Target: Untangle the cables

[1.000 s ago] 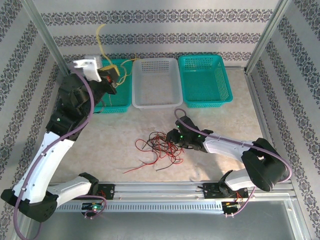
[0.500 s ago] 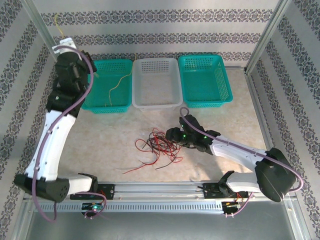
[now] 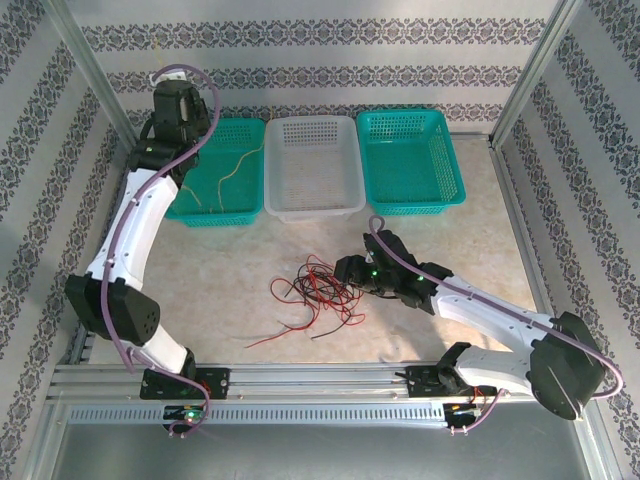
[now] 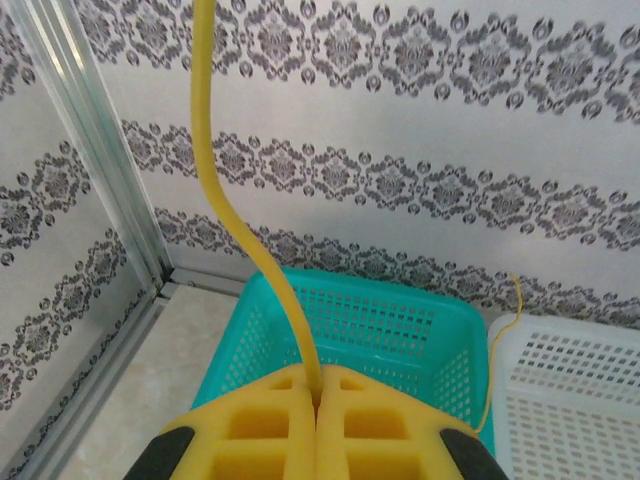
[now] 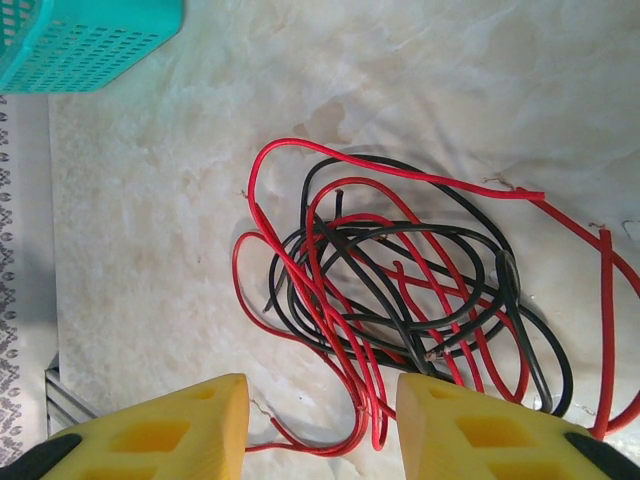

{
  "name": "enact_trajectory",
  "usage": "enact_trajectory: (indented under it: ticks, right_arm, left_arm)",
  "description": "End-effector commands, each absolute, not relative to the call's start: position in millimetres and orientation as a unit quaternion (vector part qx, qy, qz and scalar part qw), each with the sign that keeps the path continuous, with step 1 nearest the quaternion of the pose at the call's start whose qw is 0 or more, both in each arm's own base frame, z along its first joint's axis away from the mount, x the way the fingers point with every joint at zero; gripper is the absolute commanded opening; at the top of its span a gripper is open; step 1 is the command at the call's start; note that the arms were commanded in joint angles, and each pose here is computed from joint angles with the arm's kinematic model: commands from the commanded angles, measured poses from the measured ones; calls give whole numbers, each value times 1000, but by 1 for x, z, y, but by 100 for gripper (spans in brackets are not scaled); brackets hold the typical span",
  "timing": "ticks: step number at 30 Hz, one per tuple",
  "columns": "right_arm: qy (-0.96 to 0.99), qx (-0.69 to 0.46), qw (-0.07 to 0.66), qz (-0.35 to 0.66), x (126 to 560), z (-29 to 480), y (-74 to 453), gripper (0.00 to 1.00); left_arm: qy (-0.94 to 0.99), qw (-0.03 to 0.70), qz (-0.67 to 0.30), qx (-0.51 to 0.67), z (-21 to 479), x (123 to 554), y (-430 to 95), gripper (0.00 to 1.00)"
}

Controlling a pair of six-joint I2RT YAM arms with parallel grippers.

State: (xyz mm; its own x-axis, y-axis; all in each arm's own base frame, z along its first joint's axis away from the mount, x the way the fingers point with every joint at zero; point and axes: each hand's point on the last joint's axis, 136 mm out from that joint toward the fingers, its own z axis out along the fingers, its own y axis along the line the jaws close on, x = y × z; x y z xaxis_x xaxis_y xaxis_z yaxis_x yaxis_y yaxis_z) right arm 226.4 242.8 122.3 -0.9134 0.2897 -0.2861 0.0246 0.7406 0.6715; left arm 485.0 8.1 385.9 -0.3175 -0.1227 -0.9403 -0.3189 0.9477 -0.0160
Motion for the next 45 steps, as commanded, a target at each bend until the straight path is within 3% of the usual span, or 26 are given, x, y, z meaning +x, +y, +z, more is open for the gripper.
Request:
enact_trajectory:
  ticks: [1,11,22,29,39,45]
  right_arm:
    - [913,83,202,345,225,132,241,44]
    - [914,86,211,335,225,140,234,44]
    - [915,83,211,332,228,138,235,45]
    - [914,84,212,335,225,136,232,45]
    - [911,86,216,341,224,138,233,45]
    - [911,82,214,343,227,137,238,45]
  left_arm:
    - [825,541,96,-130,377,490,15,0]
    - [851,493,83,-161,350,519,18,0]
    - [775,607,-42,-172,393,527,1,0]
    - [684,667,-197,-221,394,526,23,0]
    - [602,705,-292,-236,414,511,47,0]
    - [598,718,-272,-232,437,496,49,0]
